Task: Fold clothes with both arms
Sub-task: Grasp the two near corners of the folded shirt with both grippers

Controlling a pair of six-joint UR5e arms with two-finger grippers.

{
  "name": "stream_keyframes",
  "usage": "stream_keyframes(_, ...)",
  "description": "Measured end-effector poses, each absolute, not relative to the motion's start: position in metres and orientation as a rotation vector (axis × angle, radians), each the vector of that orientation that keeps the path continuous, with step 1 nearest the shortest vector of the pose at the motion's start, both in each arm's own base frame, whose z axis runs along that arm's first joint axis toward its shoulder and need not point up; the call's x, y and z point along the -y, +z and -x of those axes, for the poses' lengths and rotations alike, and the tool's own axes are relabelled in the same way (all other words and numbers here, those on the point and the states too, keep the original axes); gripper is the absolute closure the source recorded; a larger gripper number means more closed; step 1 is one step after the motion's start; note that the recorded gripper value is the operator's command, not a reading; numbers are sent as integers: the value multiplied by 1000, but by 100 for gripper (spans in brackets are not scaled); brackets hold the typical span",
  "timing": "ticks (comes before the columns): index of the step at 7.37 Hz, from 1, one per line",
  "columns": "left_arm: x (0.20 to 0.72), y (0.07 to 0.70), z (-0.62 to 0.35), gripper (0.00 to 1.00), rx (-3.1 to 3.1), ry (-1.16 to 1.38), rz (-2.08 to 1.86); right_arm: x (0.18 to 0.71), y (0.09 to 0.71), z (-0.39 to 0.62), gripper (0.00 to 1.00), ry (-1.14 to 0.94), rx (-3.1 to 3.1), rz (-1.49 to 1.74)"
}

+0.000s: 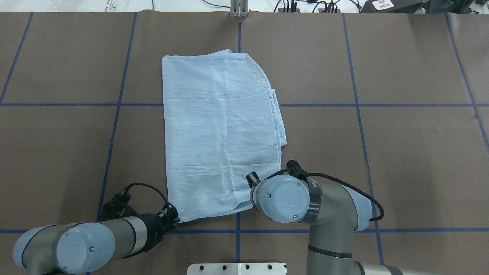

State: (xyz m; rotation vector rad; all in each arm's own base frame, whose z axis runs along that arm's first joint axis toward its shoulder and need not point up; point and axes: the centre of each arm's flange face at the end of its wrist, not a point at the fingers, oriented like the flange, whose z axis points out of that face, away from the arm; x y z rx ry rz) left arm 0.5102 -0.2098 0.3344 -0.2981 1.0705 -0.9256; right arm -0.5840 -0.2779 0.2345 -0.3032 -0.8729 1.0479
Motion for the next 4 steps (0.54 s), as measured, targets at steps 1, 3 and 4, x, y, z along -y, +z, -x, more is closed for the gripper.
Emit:
stream_keyframes(1,213,328,-511,100,-1094,-941,284,278,234,584,100,1048,874,303)
stream_keyframes(3,218,302,-504,100,-1159,-953,284,272,228,572,100,1044,895,308)
stream_keyframes(4,216,283,-491,100,-1200,-949,299,255,226,553,100,1034,921,307)
